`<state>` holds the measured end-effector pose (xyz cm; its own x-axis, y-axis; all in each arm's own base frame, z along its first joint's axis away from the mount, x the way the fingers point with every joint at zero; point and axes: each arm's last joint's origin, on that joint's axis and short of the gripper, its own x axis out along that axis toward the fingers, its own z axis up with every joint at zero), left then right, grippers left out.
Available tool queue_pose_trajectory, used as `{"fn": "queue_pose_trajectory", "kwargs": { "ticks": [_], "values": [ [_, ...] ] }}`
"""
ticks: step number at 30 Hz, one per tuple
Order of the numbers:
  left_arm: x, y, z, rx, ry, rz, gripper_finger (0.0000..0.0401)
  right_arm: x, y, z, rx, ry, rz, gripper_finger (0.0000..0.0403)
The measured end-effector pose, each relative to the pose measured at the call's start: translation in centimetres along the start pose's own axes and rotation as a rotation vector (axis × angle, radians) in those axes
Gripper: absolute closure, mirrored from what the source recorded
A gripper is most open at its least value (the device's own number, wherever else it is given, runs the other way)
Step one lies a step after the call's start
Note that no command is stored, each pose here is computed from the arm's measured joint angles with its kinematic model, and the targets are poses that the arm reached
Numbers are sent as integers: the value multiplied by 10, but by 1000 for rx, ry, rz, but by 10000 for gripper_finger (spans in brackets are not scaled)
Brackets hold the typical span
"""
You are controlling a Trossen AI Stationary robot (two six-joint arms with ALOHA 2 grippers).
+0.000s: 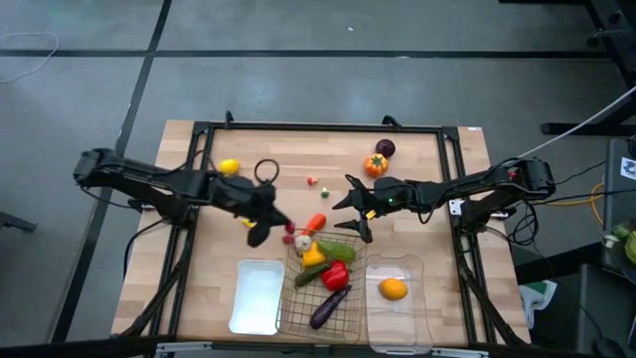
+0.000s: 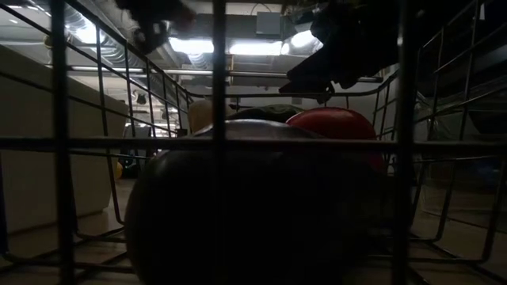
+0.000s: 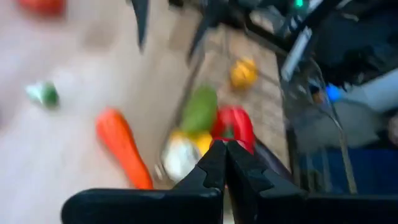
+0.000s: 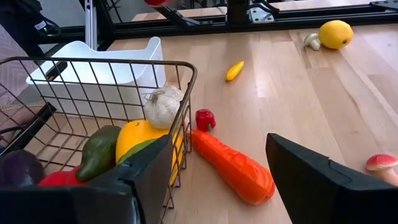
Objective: Sort produce into baskets
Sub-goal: Put the top small red bell pepper into the white bin
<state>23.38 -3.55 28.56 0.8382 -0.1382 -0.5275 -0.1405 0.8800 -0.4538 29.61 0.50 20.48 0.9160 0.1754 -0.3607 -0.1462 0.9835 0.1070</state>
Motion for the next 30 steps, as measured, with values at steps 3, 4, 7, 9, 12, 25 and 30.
{"fn": "queue_pose_trajectory", "kwargs": {
  "ticks": [3, 4, 7, 9, 12, 25, 30],
  "values": [
    [-7, -6, -14, -77, 99, 7, 398, 0, 0, 0, 0, 0, 0, 145],
    [-7, -8, -18, -102, 127, 10, 399, 0, 0, 0, 0, -1, 0, 145],
    [-8, -15, -30, -155, 203, 19, 399, 0, 0, 0, 1, 0, 0, 145],
    [-6, -21, -37, -178, 241, 17, 397, 0, 0, 0, 1, -1, 0, 145],
    [-4, -29, -46, -195, 284, 9, 399, 0, 0, 0, 2, 0, 0, 145],
    [24, -48, -82, -223, 445, 70, 397, 0, 0, 0, 2, 0, 0, 145],
    [39, -50, -95, -206, 493, 110, 397, 0, 0, 0, 2, 0, 0, 145]
  ]
}}
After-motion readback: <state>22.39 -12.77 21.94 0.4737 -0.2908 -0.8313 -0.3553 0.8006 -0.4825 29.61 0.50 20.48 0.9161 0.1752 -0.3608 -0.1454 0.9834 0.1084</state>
